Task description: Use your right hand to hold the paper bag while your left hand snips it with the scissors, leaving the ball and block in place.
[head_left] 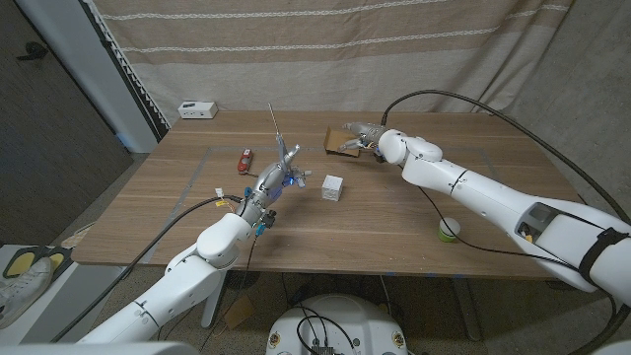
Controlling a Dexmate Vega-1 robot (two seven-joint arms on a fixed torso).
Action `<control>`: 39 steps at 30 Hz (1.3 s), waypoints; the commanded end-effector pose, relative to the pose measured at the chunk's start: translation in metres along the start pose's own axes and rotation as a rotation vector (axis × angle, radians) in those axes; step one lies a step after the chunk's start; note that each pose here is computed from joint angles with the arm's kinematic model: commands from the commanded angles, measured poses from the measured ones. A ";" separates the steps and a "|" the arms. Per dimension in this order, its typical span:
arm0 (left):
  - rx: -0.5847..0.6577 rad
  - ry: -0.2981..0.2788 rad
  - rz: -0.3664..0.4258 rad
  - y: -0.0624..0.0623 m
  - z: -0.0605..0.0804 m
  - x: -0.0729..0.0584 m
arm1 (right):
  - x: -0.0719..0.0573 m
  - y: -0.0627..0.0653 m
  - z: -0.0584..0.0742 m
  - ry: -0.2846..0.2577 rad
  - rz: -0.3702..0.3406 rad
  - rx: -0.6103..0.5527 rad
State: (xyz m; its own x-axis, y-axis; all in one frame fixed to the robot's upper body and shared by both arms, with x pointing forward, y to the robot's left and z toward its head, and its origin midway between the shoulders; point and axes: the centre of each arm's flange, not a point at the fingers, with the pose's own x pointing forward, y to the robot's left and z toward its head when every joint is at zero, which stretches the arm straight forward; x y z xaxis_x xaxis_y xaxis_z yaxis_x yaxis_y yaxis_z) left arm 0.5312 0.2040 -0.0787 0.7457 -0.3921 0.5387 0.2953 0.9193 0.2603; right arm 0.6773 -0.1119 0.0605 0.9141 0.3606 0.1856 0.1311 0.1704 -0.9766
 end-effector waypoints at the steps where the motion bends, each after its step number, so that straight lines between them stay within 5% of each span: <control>1: -0.003 0.009 0.002 0.000 -0.003 0.000 | 0.014 0.005 0.002 0.004 0.003 -0.056; 39: 0.005 0.006 0.017 0.000 -0.002 -0.008 | 0.035 0.024 0.004 0.033 0.016 -0.162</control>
State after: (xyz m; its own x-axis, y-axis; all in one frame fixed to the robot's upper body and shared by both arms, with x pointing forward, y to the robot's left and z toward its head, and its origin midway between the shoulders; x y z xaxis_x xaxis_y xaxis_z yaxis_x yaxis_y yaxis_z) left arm 0.5280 0.2066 -0.0838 0.7541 -0.3769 0.5377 0.2828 0.9255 0.2521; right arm 0.7039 -0.0934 0.0474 0.9241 0.3419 0.1709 0.1693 0.0346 -0.9850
